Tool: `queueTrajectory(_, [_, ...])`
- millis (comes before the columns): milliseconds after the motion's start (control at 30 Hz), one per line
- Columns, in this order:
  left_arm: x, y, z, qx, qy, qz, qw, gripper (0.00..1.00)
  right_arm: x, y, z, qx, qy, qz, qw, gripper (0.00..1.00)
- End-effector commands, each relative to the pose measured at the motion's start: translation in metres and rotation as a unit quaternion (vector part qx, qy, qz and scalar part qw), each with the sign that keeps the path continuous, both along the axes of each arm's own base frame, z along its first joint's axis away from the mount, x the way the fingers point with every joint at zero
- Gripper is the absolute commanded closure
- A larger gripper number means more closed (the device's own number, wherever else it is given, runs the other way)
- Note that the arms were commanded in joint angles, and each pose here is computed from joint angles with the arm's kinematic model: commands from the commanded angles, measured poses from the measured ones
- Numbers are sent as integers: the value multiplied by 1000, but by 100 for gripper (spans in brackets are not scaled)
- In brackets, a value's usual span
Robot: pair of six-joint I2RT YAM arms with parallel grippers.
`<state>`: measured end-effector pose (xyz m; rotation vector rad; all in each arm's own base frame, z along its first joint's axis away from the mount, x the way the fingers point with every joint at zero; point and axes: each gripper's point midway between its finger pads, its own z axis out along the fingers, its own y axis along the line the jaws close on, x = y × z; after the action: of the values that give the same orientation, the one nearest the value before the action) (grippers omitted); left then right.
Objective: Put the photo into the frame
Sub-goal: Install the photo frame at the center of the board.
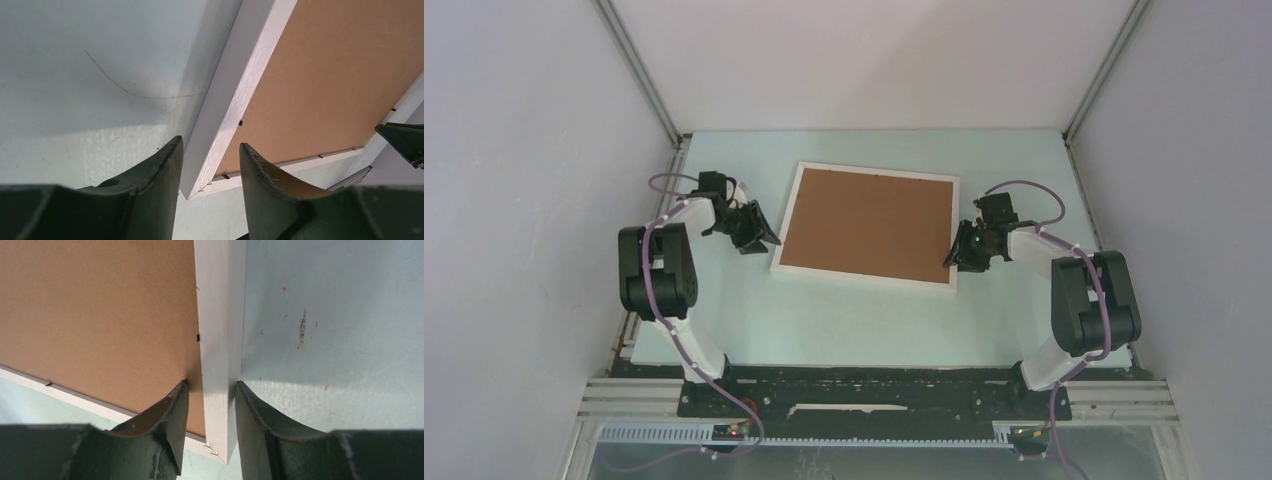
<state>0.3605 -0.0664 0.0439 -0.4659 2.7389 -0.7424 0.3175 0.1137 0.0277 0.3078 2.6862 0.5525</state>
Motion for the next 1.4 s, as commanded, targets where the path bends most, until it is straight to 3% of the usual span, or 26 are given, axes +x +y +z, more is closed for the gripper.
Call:
queueTrajectory(0, [20,-5,6,-19,-28,4,999,51,1,15,7,23,-17,21,999,55])
queueTrajectory(267, [23,-7,-5,-27,-13,15,999,54,1,15,8,24,-18,23,999,56])
queueTrajectory(867, [30,-7,-9,-30,-10,23,999,49,0,16,8,23,-19,28,999,58])
queueTrajectory(1367, [27,-17,-18,65,13,-13,998,50,-1,18,10,23,-22,34,999,59])
